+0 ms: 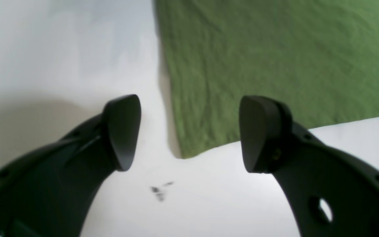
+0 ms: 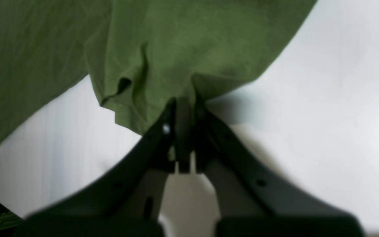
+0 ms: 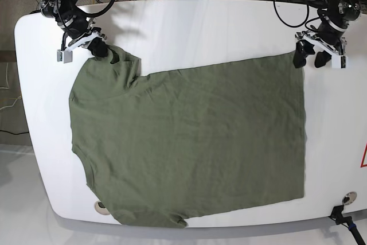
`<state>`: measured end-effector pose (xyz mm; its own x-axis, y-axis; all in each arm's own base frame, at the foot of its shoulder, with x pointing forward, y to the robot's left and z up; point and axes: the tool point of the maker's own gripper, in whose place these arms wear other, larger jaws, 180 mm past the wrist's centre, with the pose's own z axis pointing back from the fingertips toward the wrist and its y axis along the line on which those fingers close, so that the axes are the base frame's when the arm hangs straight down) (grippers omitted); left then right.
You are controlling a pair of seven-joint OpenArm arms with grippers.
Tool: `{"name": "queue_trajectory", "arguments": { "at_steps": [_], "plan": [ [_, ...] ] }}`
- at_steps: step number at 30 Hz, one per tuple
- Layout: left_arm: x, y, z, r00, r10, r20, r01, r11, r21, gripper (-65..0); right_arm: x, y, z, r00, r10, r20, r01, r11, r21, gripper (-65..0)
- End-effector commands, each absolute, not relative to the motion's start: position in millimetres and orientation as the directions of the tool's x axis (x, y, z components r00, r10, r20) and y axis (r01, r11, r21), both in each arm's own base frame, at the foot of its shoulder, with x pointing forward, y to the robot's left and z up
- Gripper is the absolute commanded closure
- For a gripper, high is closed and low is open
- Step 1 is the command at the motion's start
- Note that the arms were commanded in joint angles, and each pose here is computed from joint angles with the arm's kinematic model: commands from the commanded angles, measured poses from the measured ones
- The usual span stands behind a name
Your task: Fold the T-shirt properly
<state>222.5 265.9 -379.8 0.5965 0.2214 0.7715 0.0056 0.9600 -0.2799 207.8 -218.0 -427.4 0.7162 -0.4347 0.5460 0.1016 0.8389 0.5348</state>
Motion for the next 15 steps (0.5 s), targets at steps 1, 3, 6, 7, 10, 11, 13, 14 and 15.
{"name": "queue_trajectory", "arguments": {
  "at_steps": [1, 3, 6, 7, 10, 11, 13, 14, 15],
  "plan": [
    [221, 269, -381, 0.589, 0.240, 0.771, -0.002, 0.955, -0.296, -43.4, 207, -223, -426, 0.722, -0.420, 0.550, 0.100, 0.850, 0.517, 0.0],
    [224, 269, -386, 0.589, 0.258, 0.766, -0.011, 0.950, -0.312, -43.4, 207, -225, -425, 0.723, -0.415, 0.552, 0.099, 0.853, 0.512, 0.0],
    [223, 268, -394, 0.599, 0.280, 0.750, -0.025, 0.943, -0.332, -43.4, 207, -227, -425, 0.723, -0.412, 0.554, 0.098, 0.855, 0.509, 0.0],
    [223, 268, -395, 0.600, 0.283, 0.748, -0.027, 0.942, -0.335, -43.4, 207, -227, -425, 0.723, -0.412, 0.554, 0.098, 0.855, 0.509, 0.0],
    [229, 259, -401, 0.611, 0.290, 0.737, -0.011, 0.934, -0.358, -43.4, 207, -227, -424, 0.723, -0.411, 0.555, 0.098, 0.856, 0.507, 0.0],
    [228, 256, -405, 0.619, 0.295, 0.728, -0.011, 0.930, -0.367, -43.4, 207, -227, -424, 0.723, -0.411, 0.555, 0.098, 0.856, 0.507, 0.0],
    [228, 247, -411, 0.634, 0.299, 0.713, -0.002, 0.923, -0.386, -43.4, 207, -227, -425, 0.724, -0.412, 0.554, 0.098, 0.856, 0.508, 0.0],
    [228, 239, -413, 0.635, 0.308, 0.708, 0.002, 0.916, -0.400, -43.4, 206, -227, -425, 0.724, -0.413, 0.553, 0.099, 0.855, 0.509, 0.0],
    [228, 234, -415, 0.633, 0.320, 0.704, -0.001, 0.911, -0.413, -43.4, 206, -227, -425, 0.724, -0.412, 0.553, 0.099, 0.856, 0.508, 0.0]
  ]
}}
